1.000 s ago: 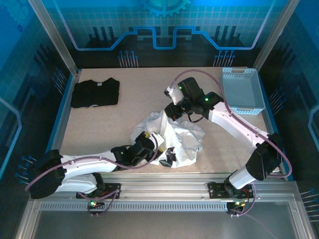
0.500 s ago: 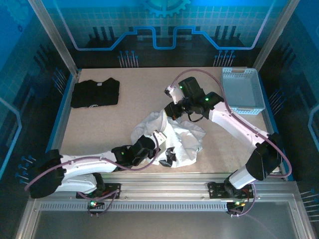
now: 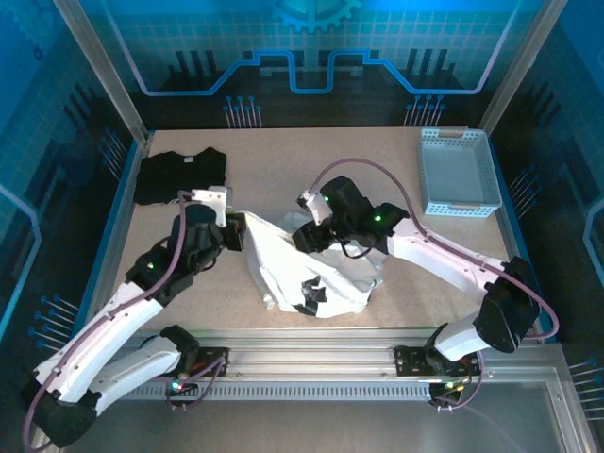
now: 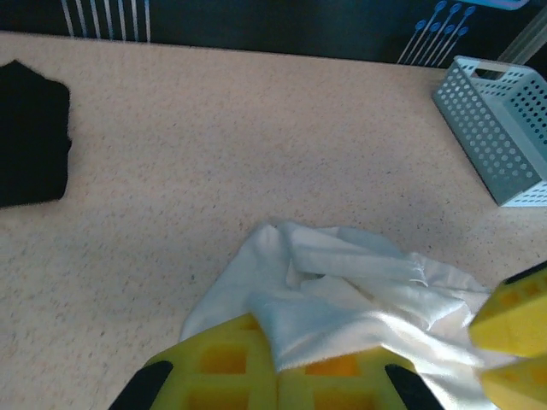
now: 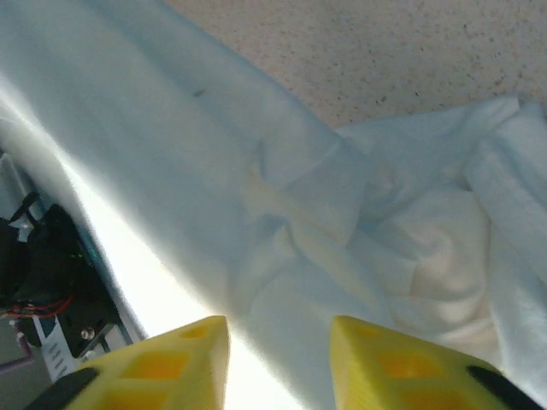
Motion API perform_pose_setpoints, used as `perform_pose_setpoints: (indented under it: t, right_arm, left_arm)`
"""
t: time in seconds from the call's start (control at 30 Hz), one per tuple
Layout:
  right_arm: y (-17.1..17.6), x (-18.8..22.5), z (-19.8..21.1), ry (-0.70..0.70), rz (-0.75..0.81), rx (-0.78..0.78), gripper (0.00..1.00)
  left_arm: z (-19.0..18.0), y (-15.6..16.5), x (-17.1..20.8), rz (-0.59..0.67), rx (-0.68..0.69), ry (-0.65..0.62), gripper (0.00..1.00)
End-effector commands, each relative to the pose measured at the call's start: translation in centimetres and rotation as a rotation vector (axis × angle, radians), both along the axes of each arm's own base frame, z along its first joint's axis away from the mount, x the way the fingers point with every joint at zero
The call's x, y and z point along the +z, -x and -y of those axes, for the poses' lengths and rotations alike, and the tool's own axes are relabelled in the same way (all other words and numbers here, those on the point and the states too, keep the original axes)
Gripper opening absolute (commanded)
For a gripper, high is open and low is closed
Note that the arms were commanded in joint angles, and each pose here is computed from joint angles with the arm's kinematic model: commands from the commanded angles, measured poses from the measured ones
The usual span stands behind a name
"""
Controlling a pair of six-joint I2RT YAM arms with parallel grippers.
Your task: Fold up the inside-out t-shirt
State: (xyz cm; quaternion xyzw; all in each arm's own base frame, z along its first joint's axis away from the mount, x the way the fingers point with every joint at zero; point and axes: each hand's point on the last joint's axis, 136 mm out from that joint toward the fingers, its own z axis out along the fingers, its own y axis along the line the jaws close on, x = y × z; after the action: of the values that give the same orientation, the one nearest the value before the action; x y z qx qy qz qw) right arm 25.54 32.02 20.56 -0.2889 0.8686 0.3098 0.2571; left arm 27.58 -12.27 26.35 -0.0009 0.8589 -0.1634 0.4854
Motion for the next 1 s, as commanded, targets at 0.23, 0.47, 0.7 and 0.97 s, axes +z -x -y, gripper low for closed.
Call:
perform_pose_setpoints:
  t: [0.23,0.47,0.7,0.97]
  right_arm:
    - [-3.5,-6.9,13.2,0.343,-0.028,-0.361,0.6]
    - [-5.7,-12.7,11.7,0.425,-0.14,-0.29,0.66]
    - [-7.9,-13.0,11.1,0.43,-0.144,-0.266,0.1]
    - [-9.3,7.0,15.6,0.13,0.289,-0.452,0.0]
  left_arm:
    - [-2.9,0.2,0.3,-0.152,0.04,0.084,0.0]
    - [-2.3,-0.1,0.2,-0.166,0.0,0.129,0.0]
    - [-2.9,-0.3,1.7,-0.143,0.013,0.135,0.0]
    - [-4.9,-1.5,8.2,0.019,0.084,0.199,0.0]
